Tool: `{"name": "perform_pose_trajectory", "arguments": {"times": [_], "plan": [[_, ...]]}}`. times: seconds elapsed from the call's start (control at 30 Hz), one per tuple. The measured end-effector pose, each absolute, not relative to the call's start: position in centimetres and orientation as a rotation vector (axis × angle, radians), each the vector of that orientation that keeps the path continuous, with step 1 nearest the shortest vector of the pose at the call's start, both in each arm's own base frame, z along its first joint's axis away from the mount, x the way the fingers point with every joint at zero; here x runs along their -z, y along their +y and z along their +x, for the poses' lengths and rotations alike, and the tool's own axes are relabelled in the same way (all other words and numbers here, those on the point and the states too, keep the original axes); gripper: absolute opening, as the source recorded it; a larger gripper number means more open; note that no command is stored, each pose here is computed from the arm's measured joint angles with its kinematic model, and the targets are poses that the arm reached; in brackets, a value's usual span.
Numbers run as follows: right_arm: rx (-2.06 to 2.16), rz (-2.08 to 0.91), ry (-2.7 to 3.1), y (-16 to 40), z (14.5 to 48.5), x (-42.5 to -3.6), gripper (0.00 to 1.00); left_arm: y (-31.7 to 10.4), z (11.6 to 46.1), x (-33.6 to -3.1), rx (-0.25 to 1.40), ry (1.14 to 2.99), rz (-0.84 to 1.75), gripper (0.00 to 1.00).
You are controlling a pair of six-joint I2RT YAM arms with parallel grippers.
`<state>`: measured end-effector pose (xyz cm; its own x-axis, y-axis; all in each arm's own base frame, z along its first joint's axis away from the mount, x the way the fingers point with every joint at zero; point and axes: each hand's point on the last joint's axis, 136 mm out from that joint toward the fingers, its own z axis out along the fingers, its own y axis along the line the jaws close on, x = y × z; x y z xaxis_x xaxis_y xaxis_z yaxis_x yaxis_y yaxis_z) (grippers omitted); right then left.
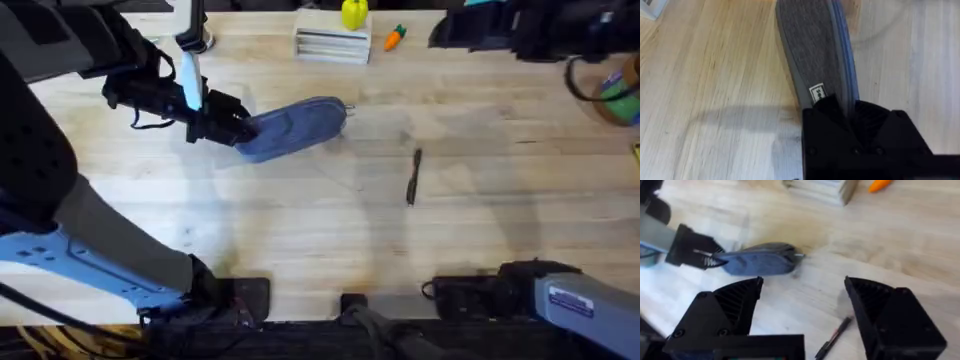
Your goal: Unzip the bag, pick up the pens from the table one at a time and place them inside, then zip the bag closed.
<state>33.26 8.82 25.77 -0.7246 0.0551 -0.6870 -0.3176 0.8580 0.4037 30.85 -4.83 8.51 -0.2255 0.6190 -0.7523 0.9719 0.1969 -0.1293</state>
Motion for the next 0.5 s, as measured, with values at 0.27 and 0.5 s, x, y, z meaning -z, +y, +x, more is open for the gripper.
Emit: {"name": "perform_pose_trajectory", "arguments": {"times": [0.27,0.5], "plan": [[-0.96,-0.285,2.374,12.6,35.1,-21.2,0.994,-4.8,30.8,-8.5,0.827,1.923,1.479,0.041],[-1.084,-0.371,2.397,16.4,36.6,-17.9,0.994,-4.8,30.8,-8.5,0.827,1.923,1.479,0.041]]}}
